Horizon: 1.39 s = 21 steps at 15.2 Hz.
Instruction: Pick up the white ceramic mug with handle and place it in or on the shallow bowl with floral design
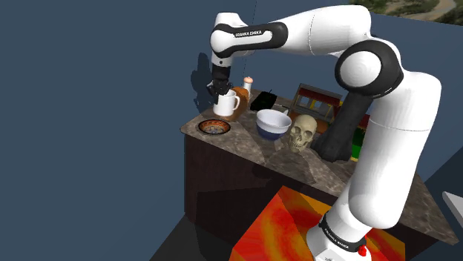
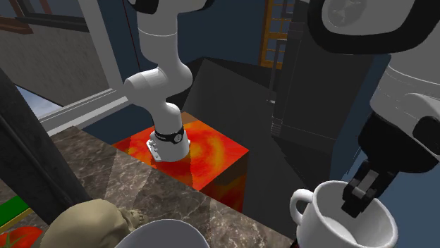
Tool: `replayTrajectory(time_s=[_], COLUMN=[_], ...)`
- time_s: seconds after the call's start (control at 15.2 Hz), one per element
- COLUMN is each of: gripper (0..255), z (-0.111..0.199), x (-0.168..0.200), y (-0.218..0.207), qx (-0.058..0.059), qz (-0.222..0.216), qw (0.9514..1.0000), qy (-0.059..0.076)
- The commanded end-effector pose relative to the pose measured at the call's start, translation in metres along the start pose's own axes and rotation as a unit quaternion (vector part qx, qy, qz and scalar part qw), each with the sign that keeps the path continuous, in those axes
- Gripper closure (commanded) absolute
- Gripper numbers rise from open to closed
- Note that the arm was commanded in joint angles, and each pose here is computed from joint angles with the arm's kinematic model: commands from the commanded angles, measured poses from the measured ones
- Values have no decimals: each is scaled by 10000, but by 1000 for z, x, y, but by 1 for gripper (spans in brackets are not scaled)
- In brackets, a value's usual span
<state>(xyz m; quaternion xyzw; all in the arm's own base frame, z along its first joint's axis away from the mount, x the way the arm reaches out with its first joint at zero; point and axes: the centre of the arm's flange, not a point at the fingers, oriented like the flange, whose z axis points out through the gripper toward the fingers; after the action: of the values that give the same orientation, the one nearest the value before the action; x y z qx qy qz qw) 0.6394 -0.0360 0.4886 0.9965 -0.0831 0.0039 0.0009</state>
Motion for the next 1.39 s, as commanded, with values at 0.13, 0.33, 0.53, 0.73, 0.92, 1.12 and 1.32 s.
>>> replayTrajectory(time_s=[0.13,0.33,0.53,0.73,0.92,1.12,1.32], gripper=[255,255,255,255,255,255,255], z=[8,24,40,55,71,87,90], x=[14,14,14,14,13,13,13], y=[-18,-18,-18,-18,-18,-18,-18], qx=[3,3,3,3,3,3,3], qz=[3,3,3,3,3,3,3], qw=[10000,10000,10000,10000,10000,10000,10000], qy=[1,1,1,1,1,1,1])
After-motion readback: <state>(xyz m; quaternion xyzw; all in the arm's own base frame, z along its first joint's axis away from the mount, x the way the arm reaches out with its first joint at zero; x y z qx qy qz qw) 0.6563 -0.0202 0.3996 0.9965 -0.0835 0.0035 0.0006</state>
